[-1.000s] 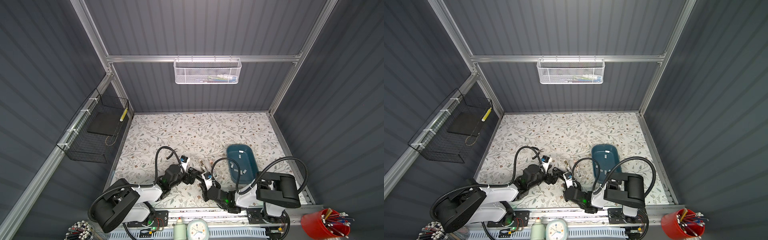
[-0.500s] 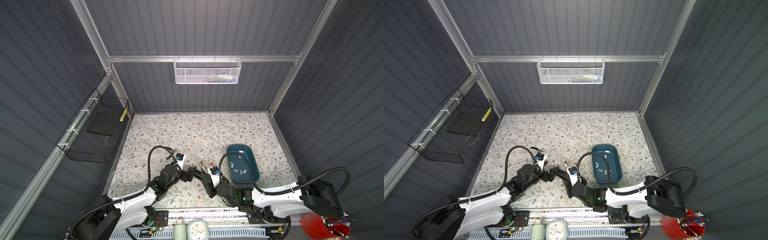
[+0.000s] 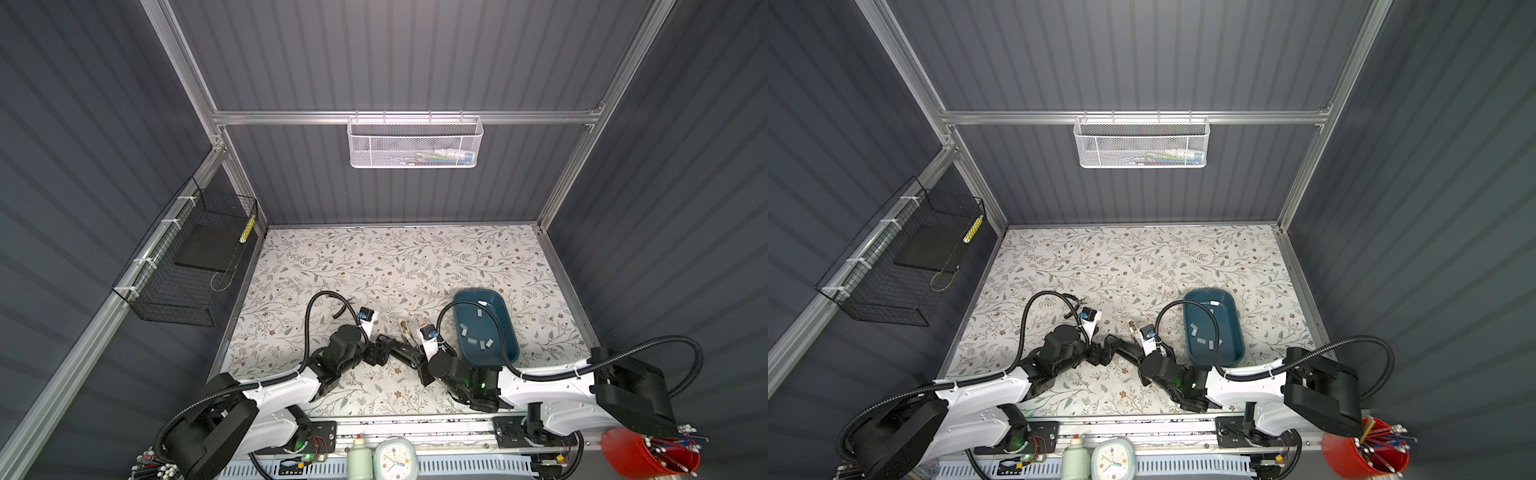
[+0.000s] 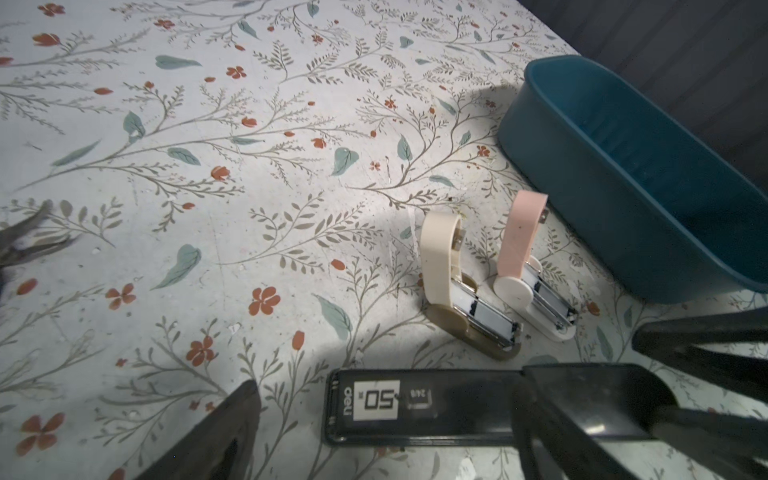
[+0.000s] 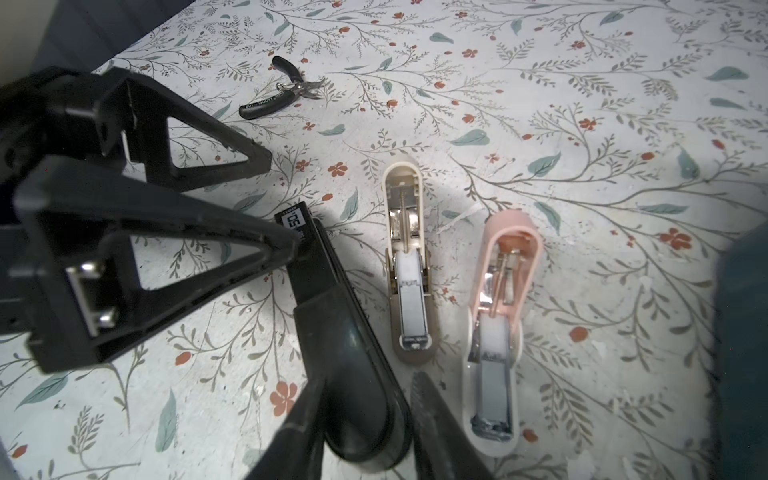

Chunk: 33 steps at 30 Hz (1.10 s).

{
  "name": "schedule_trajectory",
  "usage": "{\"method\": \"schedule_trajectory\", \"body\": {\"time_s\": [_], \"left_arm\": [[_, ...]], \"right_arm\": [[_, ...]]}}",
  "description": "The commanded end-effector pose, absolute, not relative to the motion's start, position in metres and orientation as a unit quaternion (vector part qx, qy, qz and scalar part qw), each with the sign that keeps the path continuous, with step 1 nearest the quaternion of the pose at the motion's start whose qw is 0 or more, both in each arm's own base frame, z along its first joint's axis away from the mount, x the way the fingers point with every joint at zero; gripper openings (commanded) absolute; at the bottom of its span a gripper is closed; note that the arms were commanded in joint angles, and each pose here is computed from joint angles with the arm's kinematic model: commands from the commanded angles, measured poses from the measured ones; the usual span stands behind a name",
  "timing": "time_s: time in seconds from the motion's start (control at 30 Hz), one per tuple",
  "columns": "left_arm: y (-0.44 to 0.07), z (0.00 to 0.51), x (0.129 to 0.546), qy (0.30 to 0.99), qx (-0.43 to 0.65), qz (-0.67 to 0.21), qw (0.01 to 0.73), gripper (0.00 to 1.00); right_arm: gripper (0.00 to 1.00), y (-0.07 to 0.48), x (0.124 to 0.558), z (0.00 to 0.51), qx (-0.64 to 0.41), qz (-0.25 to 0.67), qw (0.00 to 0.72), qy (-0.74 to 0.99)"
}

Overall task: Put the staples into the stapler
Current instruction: 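Hold the closed black stapler with both grippers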

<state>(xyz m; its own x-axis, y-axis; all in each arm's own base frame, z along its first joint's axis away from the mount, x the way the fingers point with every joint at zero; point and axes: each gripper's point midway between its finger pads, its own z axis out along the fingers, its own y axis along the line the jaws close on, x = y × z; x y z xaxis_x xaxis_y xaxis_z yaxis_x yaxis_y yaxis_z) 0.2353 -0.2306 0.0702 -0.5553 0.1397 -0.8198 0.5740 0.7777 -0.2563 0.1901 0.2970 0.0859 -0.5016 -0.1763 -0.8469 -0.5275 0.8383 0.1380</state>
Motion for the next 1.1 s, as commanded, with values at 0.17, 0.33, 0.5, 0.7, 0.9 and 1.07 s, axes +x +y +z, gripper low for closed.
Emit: {"method": "schedule_trajectory", "body": {"time_s": [0.17, 0.33, 0.5, 0.7, 0.9, 1.07], "left_arm": [[-0.248, 0.074, 0.24, 0.833, 0.229, -0.276, 0.42, 0.93], [-0.248, 0.074, 0.239, 0.831, 0.229, -0.28, 0.423, 0.93], [-0.251, 0.071, 0.235, 0.828, 0.234, -0.289, 0.42, 0.93], [-0.249, 0.074, 0.234, 0.821, 0.233, -0.291, 0.432, 0.93], [-0.246, 0.069, 0.239, 0.826, 0.222, -0.279, 0.436, 0.93], [-0.246, 0.057, 0.242, 0.833, 0.21, -0.275, 0.432, 0.92]], "right_arm": [[0.25, 0.305, 0.196, 0.073, -0.194, 0.203, 0.441, 0.852], [0.21, 0.294, 0.192, 0.047, -0.174, 0.199, 0.42, 0.868], [0.19, 0.281, 0.184, 0.013, -0.152, 0.187, 0.4, 0.884], [0.18, 0.279, 0.178, -0.002, -0.151, 0.177, 0.395, 0.889], [0.18, 0.282, 0.177, -0.006, -0.162, 0.166, 0.399, 0.887], [0.18, 0.276, 0.175, -0.021, -0.162, 0.148, 0.391, 0.894]]}}
